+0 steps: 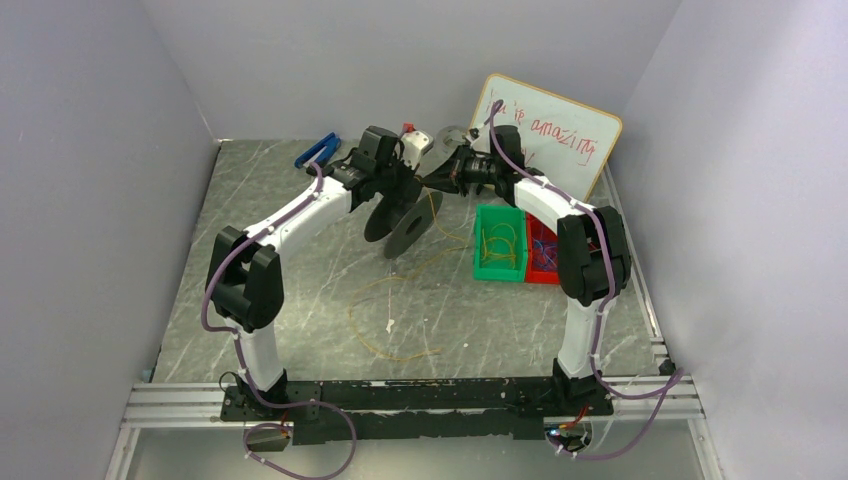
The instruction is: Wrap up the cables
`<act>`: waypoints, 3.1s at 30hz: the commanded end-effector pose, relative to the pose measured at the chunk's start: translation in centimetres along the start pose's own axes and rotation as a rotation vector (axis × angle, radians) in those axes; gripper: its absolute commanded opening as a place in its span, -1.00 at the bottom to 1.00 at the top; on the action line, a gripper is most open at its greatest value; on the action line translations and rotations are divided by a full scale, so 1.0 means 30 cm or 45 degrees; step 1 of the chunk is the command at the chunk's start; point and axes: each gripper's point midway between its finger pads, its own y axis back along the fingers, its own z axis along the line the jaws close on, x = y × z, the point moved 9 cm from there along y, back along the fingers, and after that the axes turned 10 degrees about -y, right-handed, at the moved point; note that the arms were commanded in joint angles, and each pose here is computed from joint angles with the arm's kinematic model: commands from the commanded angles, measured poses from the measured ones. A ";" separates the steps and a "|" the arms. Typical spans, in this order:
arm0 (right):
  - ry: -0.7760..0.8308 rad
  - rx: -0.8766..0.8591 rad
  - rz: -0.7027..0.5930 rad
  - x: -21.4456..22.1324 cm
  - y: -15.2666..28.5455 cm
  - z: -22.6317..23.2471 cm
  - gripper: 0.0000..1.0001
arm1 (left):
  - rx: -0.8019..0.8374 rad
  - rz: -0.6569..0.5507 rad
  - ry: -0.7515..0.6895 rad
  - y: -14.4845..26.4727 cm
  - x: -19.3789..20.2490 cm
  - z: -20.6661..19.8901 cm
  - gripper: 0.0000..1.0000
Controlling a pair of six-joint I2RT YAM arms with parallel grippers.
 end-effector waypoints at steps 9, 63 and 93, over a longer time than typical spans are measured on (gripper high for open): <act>0.087 -0.055 -0.012 -0.012 -0.005 0.079 -1.00 | 0.097 0.004 0.026 0.000 -0.012 -0.030 -0.95; 0.155 0.025 0.010 -0.007 -0.038 0.045 -1.00 | 0.130 -0.001 0.055 0.003 -0.007 -0.020 -0.95; 0.171 0.016 -0.005 -0.030 -0.043 0.056 -1.00 | 0.145 -0.006 0.021 0.008 -0.005 -0.019 -0.95</act>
